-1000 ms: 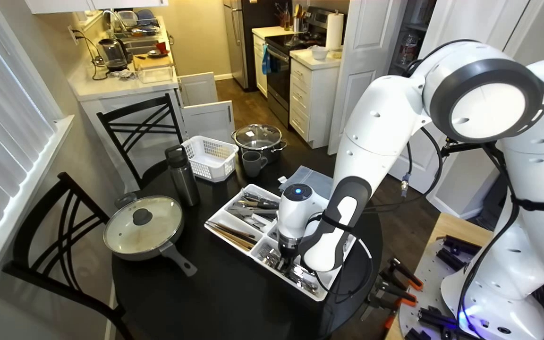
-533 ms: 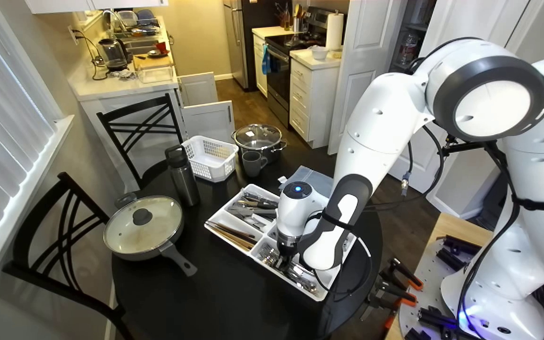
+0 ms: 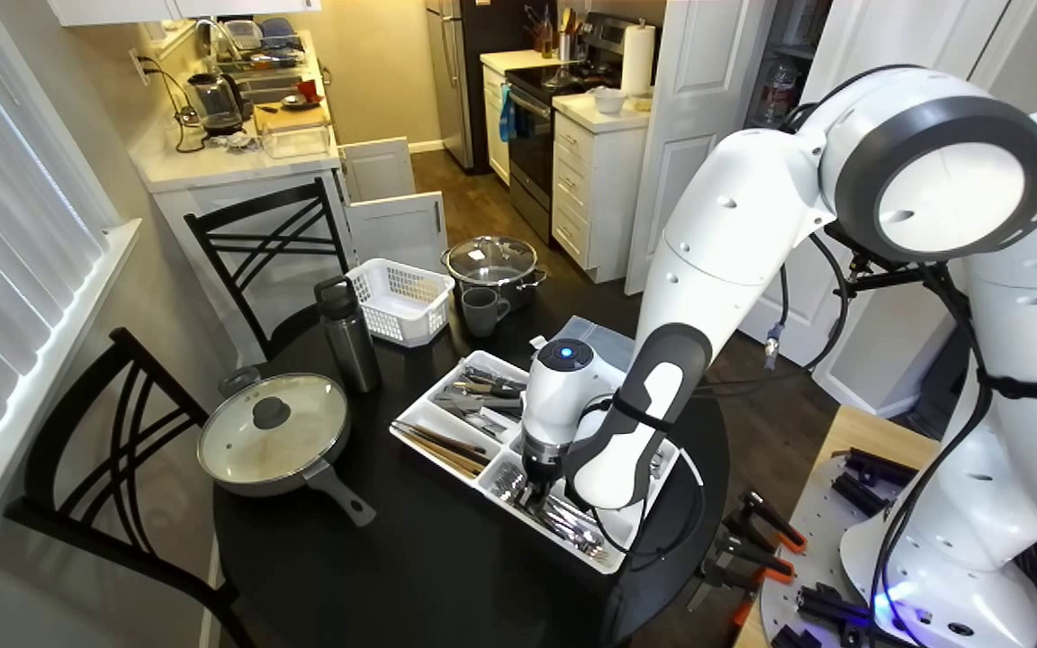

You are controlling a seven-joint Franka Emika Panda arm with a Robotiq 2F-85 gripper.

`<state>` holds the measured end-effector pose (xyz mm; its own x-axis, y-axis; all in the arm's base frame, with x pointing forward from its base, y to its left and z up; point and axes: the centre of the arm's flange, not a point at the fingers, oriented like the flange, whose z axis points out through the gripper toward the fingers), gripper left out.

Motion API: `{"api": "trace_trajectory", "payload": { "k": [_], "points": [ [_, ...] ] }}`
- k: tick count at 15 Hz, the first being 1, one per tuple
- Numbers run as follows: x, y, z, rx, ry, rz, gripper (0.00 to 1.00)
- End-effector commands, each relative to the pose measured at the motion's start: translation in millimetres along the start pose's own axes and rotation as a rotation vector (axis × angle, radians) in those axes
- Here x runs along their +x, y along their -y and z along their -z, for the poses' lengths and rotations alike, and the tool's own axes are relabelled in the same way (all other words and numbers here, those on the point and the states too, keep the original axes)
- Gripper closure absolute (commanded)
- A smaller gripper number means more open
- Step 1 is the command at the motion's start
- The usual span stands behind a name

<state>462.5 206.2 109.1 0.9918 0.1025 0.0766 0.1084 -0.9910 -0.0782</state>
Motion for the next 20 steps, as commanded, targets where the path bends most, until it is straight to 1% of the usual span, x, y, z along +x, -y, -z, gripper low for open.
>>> {"api": "trace_trajectory", "payload": {
  "k": [1, 2, 3, 6, 9, 11, 12, 13, 14, 16, 19, 20],
  "points": [
    [-2.9, -6.4, 3.6, 0.008, 0.014, -0.004, 1.00],
    [-3.6, -7.4, 2.6, 0.004, 0.017, -0.006, 0.74],
    [-3.9, -7.9, 2.2, 0.002, 0.017, -0.006, 0.73],
    [-4.7, -7.8, -2.5, 0.003, 0.022, 0.003, 0.56],
    [-7.7, -8.2, -8.6, -0.005, 0.033, 0.003, 0.36],
    [-10.0, -10.2, -14.3, -0.009, 0.041, 0.004, 0.25],
    [-11.2, -11.1, -16.9, -0.010, 0.044, 0.004, 0.68],
    [-12.1, -12.7, -18.9, -0.010, 0.049, 0.003, 0.64],
    [-13.0, -13.4, -20.5, -0.011, 0.052, 0.003, 0.65],
    [-13.2, -14.5, -20.0, -0.012, 0.051, 0.001, 0.77],
    [-13.5, -16.4, -19.1, -0.016, 0.049, -0.001, 0.98],
    [-13.5, -16.5, -18.2, -0.016, 0.049, -0.001, 0.99]
  ]
}}
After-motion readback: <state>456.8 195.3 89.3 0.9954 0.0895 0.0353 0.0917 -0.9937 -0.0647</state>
